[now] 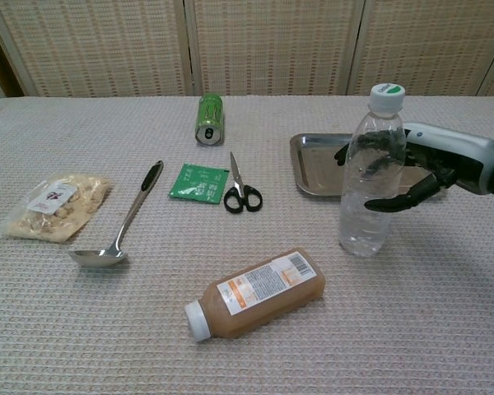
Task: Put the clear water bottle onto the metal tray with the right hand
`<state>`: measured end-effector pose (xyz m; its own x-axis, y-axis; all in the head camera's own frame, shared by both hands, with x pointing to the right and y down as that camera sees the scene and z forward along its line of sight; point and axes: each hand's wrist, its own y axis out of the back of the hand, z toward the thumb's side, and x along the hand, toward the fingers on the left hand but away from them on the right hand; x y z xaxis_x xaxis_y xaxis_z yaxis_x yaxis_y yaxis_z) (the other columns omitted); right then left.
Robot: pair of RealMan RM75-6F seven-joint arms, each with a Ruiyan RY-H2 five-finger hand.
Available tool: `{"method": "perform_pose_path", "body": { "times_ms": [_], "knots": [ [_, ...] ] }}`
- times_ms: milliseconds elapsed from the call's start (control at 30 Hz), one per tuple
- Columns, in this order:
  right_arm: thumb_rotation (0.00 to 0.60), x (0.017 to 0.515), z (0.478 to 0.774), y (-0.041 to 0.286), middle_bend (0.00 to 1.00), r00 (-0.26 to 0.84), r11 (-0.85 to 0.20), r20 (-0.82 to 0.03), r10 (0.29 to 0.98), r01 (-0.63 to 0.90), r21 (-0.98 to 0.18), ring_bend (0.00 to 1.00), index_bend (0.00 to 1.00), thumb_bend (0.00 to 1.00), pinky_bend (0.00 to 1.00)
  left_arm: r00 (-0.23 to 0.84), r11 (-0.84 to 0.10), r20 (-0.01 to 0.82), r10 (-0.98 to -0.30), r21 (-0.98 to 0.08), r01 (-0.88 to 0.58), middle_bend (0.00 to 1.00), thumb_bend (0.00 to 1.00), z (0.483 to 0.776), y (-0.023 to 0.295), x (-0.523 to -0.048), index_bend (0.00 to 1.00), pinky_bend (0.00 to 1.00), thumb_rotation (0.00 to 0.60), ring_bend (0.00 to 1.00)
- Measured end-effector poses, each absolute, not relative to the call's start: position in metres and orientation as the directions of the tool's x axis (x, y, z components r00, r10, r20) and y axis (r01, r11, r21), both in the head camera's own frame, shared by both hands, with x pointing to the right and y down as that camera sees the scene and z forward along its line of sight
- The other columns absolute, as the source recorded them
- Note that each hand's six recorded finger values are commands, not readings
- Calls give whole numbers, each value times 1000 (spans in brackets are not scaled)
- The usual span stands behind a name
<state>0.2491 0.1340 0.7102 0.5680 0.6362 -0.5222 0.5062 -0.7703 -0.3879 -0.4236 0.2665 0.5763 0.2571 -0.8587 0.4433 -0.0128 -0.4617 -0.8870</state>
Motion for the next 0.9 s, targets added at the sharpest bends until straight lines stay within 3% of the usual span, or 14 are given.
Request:
{"method": "perform_pose_path", "body": {
  "times_ms": [100, 233, 467, 667, 900],
  "knots": [
    [600, 250, 709, 132, 419, 565, -765, -518, 642, 524, -375, 103, 766, 0, 318, 258, -460, 442, -859, -888, -7, 287, 587, 576, 267, -424, 326, 380, 600, 250],
    [600, 253, 704, 127, 455, 561, -748, -497, 662, 539, -388, 132, 820, 0, 321, 259, -464, 446, -857, -886, -9, 287, 587, 577, 267, -423, 326, 381, 600, 250],
    [600, 256, 681, 117, 472, 563, -715, -441, 699, 540, -444, 165, 833, 0, 340, 259, -462, 445, -857, -887, -7, 287, 587, 577, 267, -423, 326, 381, 600, 250],
    [600, 263, 663, 99, 472, 519, -609, -363, 774, 451, -653, 186, 833, 0, 356, 259, -461, 443, -858, -887, -10, 287, 587, 576, 267, -422, 315, 380, 600, 250],
    [600, 277, 653, 72, 472, 408, -342, -243, 880, 188, -921, 188, 833, 0, 389, 258, -459, 441, -860, -889, -11, 287, 587, 576, 267, -422, 298, 381, 600, 250]
  ]
}}
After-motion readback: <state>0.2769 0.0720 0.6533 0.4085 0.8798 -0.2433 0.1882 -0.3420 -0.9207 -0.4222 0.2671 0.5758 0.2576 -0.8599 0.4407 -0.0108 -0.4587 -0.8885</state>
